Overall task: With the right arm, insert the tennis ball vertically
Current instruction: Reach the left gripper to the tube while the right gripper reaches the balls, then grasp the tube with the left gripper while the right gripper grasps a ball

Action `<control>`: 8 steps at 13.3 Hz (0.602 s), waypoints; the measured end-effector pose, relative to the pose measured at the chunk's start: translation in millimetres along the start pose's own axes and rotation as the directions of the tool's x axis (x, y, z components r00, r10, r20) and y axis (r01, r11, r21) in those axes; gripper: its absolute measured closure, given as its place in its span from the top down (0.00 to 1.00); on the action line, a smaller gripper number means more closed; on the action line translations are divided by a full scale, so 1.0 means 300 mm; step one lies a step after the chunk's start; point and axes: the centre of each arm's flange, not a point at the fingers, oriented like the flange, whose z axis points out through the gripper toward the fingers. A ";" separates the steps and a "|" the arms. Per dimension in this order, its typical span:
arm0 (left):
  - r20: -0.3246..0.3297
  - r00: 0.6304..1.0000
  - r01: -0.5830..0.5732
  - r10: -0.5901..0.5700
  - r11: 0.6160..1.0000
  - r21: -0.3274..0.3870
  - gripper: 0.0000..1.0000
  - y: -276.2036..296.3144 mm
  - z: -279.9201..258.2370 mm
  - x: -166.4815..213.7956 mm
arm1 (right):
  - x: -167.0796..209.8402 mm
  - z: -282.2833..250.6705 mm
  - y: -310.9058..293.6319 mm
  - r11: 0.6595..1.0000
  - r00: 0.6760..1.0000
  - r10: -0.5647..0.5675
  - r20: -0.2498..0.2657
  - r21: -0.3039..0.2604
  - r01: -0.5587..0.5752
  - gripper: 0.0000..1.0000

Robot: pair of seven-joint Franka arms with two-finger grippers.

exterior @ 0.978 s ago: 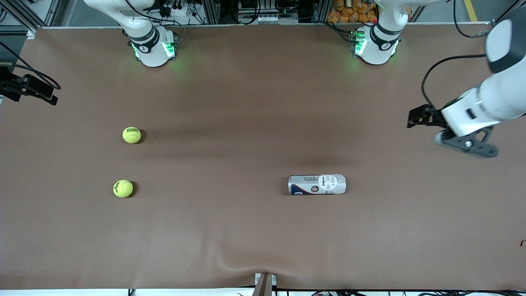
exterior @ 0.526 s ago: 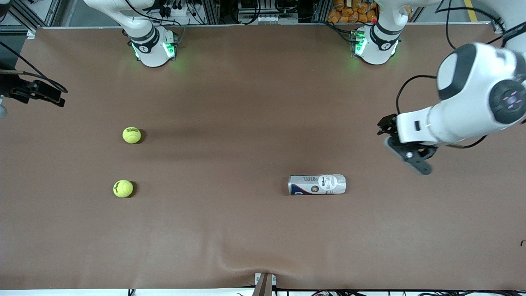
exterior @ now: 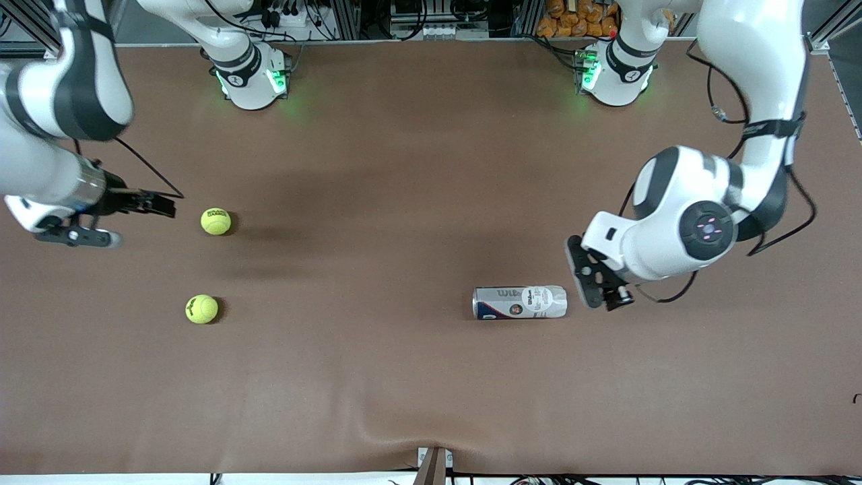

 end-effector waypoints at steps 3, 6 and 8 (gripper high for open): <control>0.052 0.994 -0.098 0.096 0.994 0.038 1.00 0.036 0.076 0.109 | 0.089 0.151 0.031 1.000 1.000 0.021 -0.009 -0.001 -0.021 1.00; 0.067 0.987 -0.149 0.145 0.987 0.053 1.00 0.058 0.160 0.186 | 0.207 0.200 0.027 1.000 1.000 0.022 -0.016 -0.007 -0.022 1.00; 0.065 0.986 -0.157 0.153 0.986 0.052 1.00 0.050 0.226 0.200 | 0.305 0.228 0.014 1.000 1.000 0.016 -0.023 -0.012 -0.016 1.00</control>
